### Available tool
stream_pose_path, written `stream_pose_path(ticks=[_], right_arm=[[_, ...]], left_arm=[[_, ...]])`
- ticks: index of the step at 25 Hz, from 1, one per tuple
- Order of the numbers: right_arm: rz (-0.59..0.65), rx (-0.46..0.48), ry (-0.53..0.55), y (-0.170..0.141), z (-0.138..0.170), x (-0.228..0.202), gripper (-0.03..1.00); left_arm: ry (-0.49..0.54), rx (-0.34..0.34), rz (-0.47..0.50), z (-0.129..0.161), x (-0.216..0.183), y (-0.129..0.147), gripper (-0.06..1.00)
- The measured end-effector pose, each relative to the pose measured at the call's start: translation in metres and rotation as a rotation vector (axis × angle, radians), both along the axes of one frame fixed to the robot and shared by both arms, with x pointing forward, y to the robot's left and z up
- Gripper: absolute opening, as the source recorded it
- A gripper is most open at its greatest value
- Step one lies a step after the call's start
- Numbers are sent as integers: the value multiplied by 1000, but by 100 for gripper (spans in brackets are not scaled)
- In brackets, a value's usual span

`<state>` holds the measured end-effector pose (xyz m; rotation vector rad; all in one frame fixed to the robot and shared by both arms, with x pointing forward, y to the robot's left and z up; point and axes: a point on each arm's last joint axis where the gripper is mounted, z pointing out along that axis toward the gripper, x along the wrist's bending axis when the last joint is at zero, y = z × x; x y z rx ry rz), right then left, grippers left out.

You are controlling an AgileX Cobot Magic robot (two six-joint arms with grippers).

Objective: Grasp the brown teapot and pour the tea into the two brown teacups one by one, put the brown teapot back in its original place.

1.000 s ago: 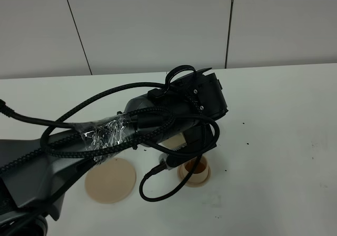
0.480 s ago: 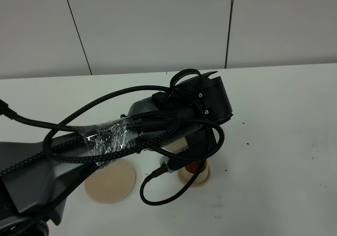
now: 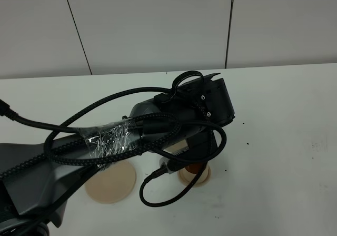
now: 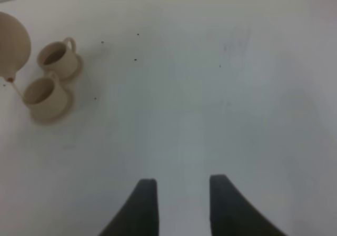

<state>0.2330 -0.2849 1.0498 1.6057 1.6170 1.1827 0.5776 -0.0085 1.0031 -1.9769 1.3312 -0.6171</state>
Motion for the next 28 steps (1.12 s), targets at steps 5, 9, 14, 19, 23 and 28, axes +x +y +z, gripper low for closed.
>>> stream_pose_path(ticks=[5,9,14,19,23,28], right_arm=[[0,0,0,0,0,0,24],[0,0,0,0,0,0,24],[0,0,0,0,0,0,24],[0,0,0,0,0,0,24],[0,0,0,0,0,0,24],[0,0,0,0,0,0,24]], left_arm=[[0,8,7,0,0,1,17],[1,10,9,0,0,1,17],[1,11,10,0,0,1,17],[2,12,12,0,0,1,17],[0,4,3,0,0,0,17],[-7,-19,-22,0,1,-3,17]])
